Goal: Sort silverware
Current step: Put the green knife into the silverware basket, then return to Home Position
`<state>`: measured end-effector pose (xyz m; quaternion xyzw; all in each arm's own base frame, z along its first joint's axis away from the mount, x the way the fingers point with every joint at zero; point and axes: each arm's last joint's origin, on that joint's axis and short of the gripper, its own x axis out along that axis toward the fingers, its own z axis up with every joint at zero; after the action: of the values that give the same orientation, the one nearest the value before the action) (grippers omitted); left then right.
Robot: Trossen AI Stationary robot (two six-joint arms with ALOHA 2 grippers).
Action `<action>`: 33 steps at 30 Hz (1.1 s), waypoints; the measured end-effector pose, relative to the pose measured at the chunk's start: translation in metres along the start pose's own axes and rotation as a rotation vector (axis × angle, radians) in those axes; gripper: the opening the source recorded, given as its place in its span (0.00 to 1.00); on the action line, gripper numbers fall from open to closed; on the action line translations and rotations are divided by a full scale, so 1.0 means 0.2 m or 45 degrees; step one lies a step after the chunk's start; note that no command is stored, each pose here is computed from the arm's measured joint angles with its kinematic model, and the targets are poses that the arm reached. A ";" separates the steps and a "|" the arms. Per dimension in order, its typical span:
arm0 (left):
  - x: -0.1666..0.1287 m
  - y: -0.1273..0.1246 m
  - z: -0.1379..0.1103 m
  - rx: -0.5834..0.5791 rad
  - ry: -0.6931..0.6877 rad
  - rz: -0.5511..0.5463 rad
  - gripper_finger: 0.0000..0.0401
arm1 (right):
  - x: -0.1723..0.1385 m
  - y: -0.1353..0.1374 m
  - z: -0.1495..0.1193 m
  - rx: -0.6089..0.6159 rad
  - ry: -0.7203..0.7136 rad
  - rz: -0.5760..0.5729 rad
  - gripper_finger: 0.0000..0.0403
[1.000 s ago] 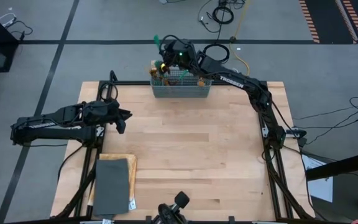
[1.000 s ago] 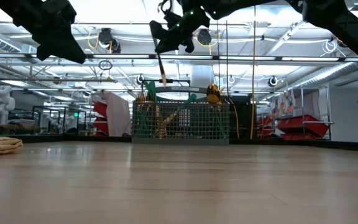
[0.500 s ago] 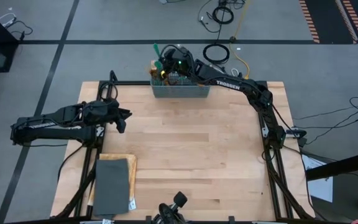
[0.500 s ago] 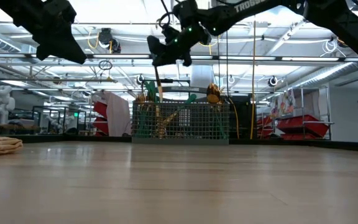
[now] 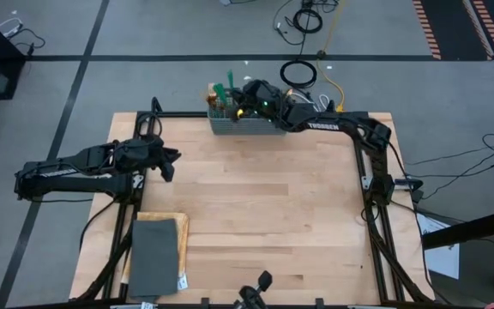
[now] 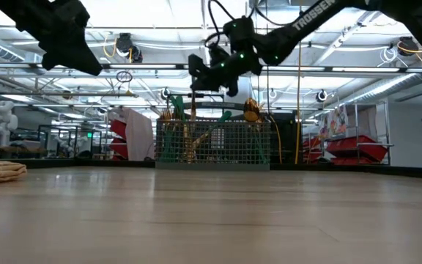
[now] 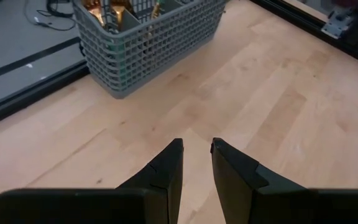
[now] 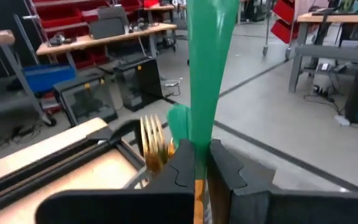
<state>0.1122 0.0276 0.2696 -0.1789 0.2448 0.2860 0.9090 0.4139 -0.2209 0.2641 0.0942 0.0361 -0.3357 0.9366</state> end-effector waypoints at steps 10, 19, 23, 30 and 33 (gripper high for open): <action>0.00 0.01 0.00 -0.001 -0.026 0.055 0.23 | -0.04 -0.08 -0.16 0.100 -0.103 0.005 0.00; 0.00 0.01 0.01 0.000 -0.052 0.108 0.23 | -0.04 -0.15 -0.17 0.069 -0.153 0.035 0.00; 0.00 0.01 0.01 0.000 -0.062 0.128 0.23 | -0.04 -0.18 -0.10 0.063 -0.232 0.074 0.01; 0.00 0.02 0.01 0.000 -0.069 0.141 0.23 | -0.03 -0.18 -0.11 0.075 -0.188 0.078 0.00; 0.00 0.02 0.01 0.000 -0.075 0.154 0.23 | -0.03 -0.17 -0.13 0.060 -0.125 0.072 0.00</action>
<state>0.1105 0.0310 0.2705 -0.1556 0.2284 0.3455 0.8968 0.3876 -0.2366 0.2338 0.1007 -0.0203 -0.3140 0.9438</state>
